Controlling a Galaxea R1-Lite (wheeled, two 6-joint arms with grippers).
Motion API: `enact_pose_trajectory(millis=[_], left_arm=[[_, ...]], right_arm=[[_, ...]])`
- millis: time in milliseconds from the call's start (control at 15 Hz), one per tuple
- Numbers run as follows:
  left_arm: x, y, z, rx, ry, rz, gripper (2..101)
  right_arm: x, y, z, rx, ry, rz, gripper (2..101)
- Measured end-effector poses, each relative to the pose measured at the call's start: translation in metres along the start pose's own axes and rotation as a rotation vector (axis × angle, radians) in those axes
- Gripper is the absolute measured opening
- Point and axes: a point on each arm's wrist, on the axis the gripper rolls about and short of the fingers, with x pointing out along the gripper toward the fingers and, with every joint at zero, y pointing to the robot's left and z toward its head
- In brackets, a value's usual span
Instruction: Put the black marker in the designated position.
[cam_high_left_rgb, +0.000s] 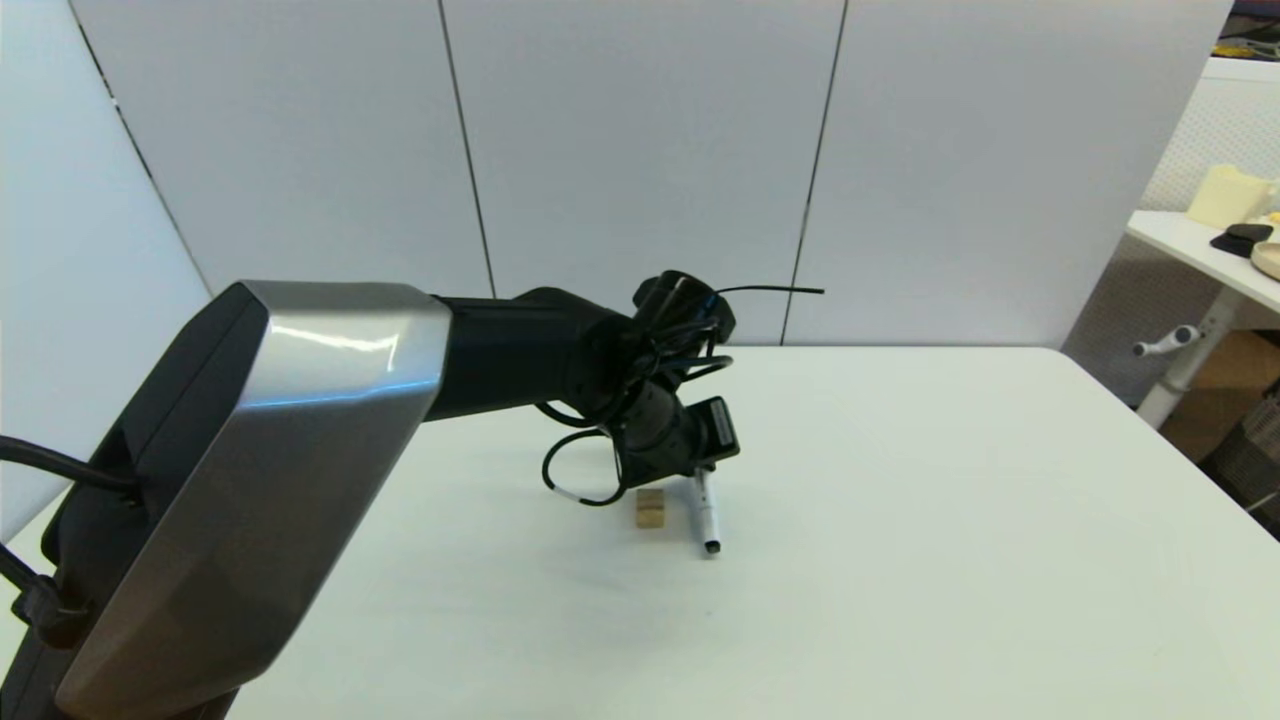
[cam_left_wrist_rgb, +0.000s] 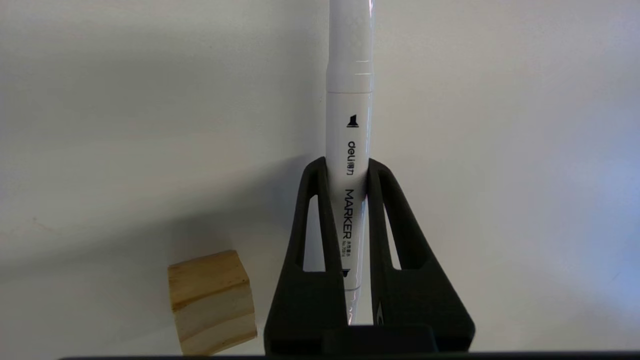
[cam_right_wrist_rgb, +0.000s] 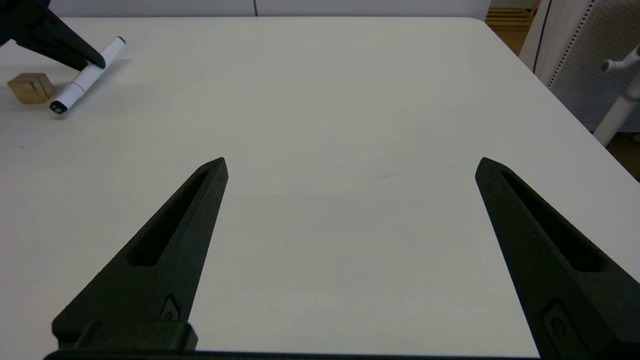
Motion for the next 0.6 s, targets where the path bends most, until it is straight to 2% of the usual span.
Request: enact_pose_trajectory(millis=[67,133,333,600], left_arm=[[0.0002,0.0000,-0.0001,0.000,0.001,0.000,11.3],[0.0004,0.0003,0.0001,0.000,0.001,0.001,15.6],[0.0000,0.0027,0.0029,-0.005,-0.006,0.002,42.1],[-0.0045,0.0039,0.0066,0.009,-0.020,-0.002,64.0]], right_arm=[[0.0000,0.0000,0.0000,0.000,0.000,0.001,97.9],[0.0000,0.0000,0.0000,0.000,0.000,0.000,98.0],[0.0000,0.0000,0.0000,0.000,0.000,0.000,98.0],[0.0000,0.0000,0.0000,0.000,0.000,0.001,98.0]])
